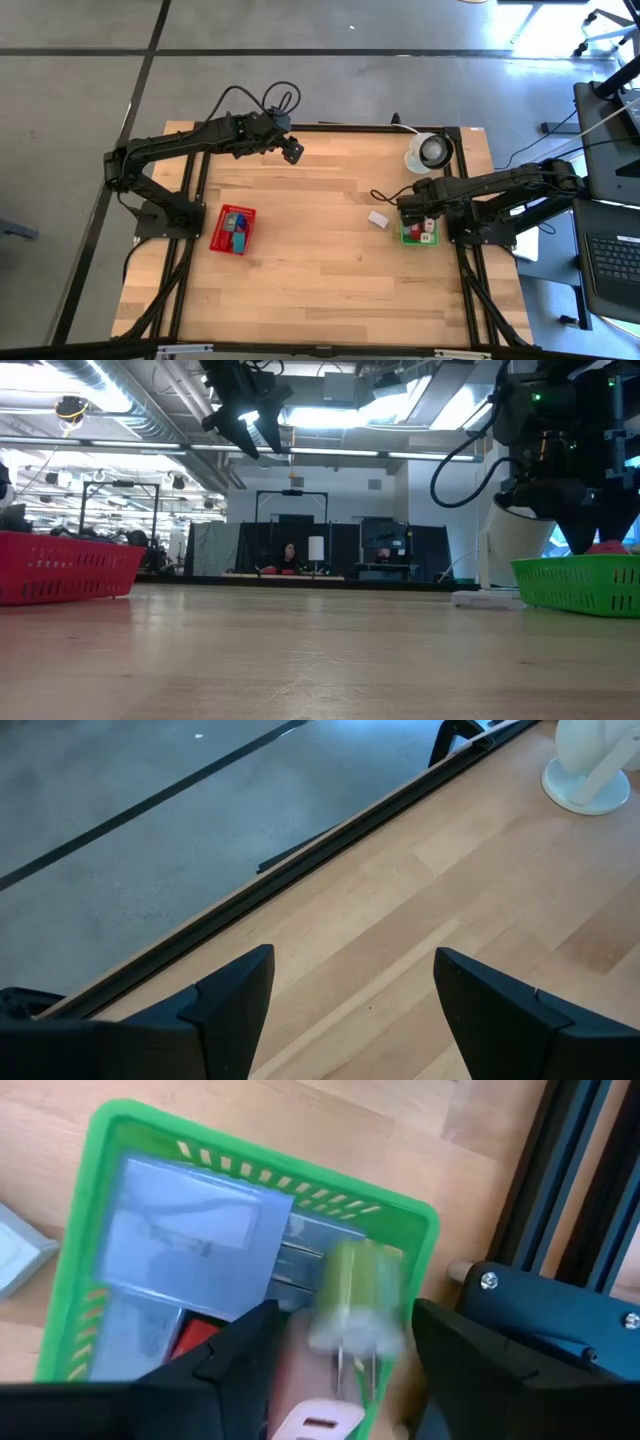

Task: Pick & Place Office items
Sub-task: Put the green charger adapter into the green basket, then put the white digital timer into the orange basket

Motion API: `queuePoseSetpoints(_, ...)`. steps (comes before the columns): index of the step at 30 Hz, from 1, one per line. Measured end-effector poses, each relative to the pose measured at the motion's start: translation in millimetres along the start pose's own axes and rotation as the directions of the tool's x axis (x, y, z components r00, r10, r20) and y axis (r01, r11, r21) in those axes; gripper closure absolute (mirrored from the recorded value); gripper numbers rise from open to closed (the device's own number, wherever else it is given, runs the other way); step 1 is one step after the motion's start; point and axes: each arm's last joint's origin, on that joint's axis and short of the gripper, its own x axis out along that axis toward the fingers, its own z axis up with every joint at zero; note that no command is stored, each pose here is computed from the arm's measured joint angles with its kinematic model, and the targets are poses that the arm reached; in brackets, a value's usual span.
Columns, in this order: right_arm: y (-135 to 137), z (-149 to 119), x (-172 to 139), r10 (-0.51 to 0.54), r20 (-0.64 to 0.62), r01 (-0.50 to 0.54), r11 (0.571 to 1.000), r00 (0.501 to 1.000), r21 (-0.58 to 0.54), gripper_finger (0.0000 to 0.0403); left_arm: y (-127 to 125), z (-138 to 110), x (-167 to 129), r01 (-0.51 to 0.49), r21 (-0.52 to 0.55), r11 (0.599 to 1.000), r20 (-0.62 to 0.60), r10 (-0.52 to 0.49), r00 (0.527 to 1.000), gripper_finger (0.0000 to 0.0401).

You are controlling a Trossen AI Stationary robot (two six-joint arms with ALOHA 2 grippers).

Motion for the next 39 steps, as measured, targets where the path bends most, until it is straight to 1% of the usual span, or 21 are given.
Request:
queuePoseSetpoints(3, 1.4, 2.3, -9.1, 0.009, 0.005, -0.009, 1.0, 1.0, 0.002, 0.0158, 0.0, 0.0, 0.0, 0.0, 0.0, 1.0, 0.0, 0.0, 1.0, 0.013)
queuePoseSetpoints(6, 2.7, 7.4, -25.6, 0.014, 0.054, -0.014, 1.0, 0.998, 0.001, 0.0148, 0.0, 0.0, 0.0, 0.0, 0.0, 1.0, 0.0, 0.0, 1.0, 0.013)
queuePoseSetpoints(8, 4.9, 11.8, -39.0, 0.038, 0.099, -0.037, 0.999, 0.994, -0.012, 0.0144, 0.0, 0.0, 0.0, 0.0, 0.0, 1.0, 0.0, 0.0, 1.0, 0.013)
queuePoseSetpoints(12, 12.4, 20.4, -62.4, 0.126, 0.199, -0.117, 0.992, 0.972, -0.056, 0.014, -0.3, -0.1, 0.0, 0.009, 0.0, 1.0, -0.004, -0.009, 1.0, 0.013)
queuePoseSetpoints(14, 19.3, 24.0, -68.5, 0.196, 0.245, -0.178, 0.98, 0.95, -0.093, 0.014, -0.8, -0.3, 0.0, 0.026, 0.0, 1.0, -0.012, -0.026, 1.0, 0.013)
queuePoseSetpoints(17, 30.5, 27.6, -72.1, 0.299, 0.283, -0.259, 0.951, 0.911, -0.169, 0.014, -1.6, -0.7, -0.1, 0.055, -0.001, 0.998, -0.025, -0.055, 0.998, 0.013)
queuePoseSetpoints(19, 40.4, 29.8, -72.4, 0.352, 0.294, -0.294, 0.929, 0.889, -0.224, 0.014, -2.2, -1.0, -0.1, 0.075, -0.001, 0.997, -0.034, -0.075, 0.997, 0.013)
queuePoseSetpoints(22, 51.5, 32.4, -69.5, 0.383, 0.295, -0.301, 0.909, 0.875, -0.29, 0.014, -3.0, -1.4, -0.2, 0.103, -0.002, 0.995, -0.047, -0.103, 0.994, 0.013)
queuePoseSetpoints(24, 58.0, 34.1, -63.9, 0.373, 0.276, -0.281, 0.905, 0.886, -0.32, 0.014, -3.7, -1.8, -0.3, 0.129, -0.006, 0.992, -0.061, -0.13, 0.99, 0.013)
queuePoseSetpoints(27, 68.0, 37.7, -52.5, 0.355, 0.214, -0.264, 0.895, 0.91, -0.36, 0.014, -5.4, -3.0, -0.6, 0.177, -0.023, 0.984, -0.087, -0.178, 0.98, 0.013)
queuePoseSetpoints(31, 82.9, 41.0, -34.5, 0.329, 0.116, -0.252, 0.87, 0.937, -0.424, 0.014, -9.6, -5.2, -2.5, 0.217, -0.04, 0.975, -0.108, -0.22, 0.969, 0.013)
queuePoseSetpoints(36, 99.9, 40.4, -13.7, 0.318, -0.029, -0.286, 0.806, 0.948, -0.518, 0.0139, -17.5, -9.1, -6.8, 0.238, -0.033, 0.971, -0.114, -0.241, 0.964, 0.013)
queuePoseSetpoints(39, 107.0, 39.6, -3.0, 0.292, -0.056, -0.271, 0.776, 0.955, -0.57, 0.0139, -22.6, -11.6, -9.7, 0.253, -0.024, 0.967, -0.117, -0.254, 0.96, 0.013)
